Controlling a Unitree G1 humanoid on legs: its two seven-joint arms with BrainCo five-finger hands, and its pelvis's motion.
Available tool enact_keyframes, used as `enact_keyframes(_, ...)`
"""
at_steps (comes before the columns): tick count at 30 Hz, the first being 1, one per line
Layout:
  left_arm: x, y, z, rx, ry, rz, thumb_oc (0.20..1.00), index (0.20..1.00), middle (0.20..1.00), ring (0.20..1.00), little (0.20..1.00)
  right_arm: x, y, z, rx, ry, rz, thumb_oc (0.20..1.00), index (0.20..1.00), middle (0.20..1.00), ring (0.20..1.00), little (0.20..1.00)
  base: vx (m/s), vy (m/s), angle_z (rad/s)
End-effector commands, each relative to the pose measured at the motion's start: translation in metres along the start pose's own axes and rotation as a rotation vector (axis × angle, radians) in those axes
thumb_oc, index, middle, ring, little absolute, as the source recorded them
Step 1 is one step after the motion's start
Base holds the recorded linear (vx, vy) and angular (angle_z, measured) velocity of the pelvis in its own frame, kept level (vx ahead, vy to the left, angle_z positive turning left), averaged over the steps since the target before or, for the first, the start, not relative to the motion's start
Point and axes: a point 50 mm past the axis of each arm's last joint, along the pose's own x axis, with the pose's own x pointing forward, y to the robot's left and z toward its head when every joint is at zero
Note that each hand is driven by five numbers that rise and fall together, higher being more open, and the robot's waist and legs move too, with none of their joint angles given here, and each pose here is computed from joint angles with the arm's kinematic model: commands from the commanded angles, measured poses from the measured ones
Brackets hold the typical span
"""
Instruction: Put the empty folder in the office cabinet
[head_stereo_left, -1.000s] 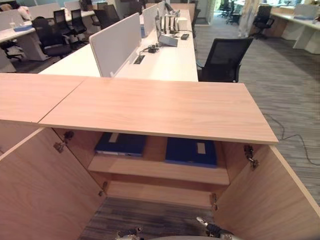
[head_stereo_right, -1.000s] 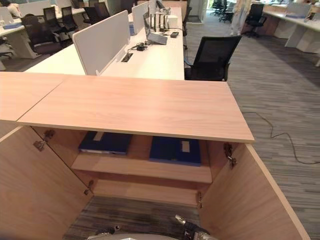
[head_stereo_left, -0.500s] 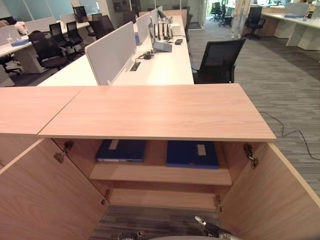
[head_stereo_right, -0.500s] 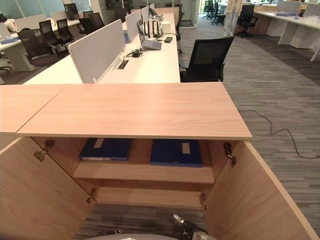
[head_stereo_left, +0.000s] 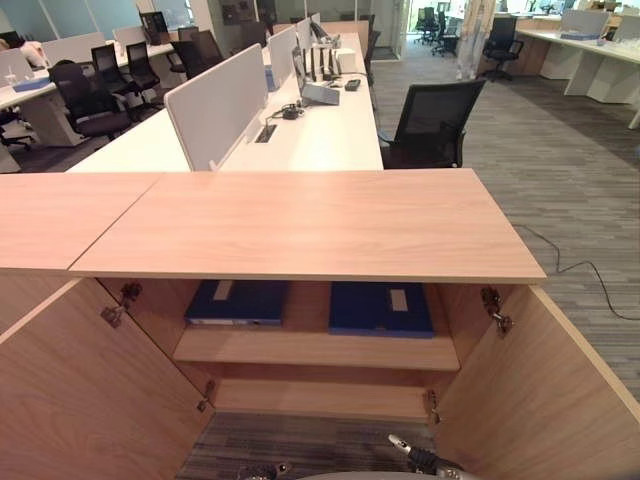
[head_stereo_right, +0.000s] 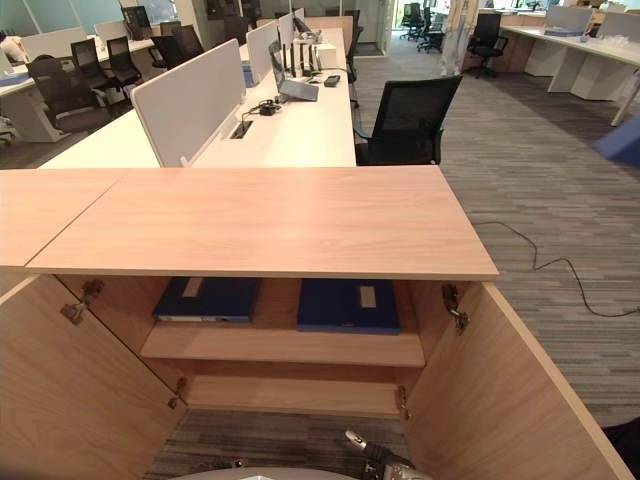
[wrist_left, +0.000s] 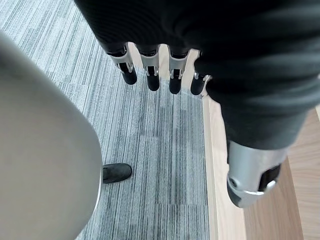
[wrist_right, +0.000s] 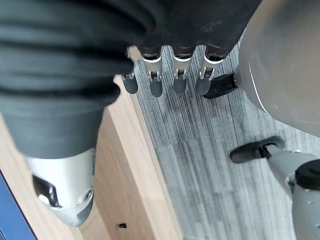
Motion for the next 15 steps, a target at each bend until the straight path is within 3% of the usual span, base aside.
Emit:
enact_keyframes(1, -0.0032, -0.0119, -0.0238, 0.007, 0.105, -0.027, 1.0, 1.0, 1.0, 1.0, 1.0, 0.0001, 0.0098, -0.0401, 0.027, 0.145, 0.001, 1.0, 1.0, 1.0, 1.0, 1.0, 0.0, 0.0, 0.0)
enact_keyframes(15, -0.0045, -0.0133, -0.0229, 0.004, 0.109, -0.032, 1.0, 1.0, 1.0, 1.0, 1.0, 0.0001, 0.0083, -0.0401, 0.035, 0.144, -0.003, 1.0, 1.0, 1.0, 1.0, 1.0, 0.0, 0.0, 0.0)
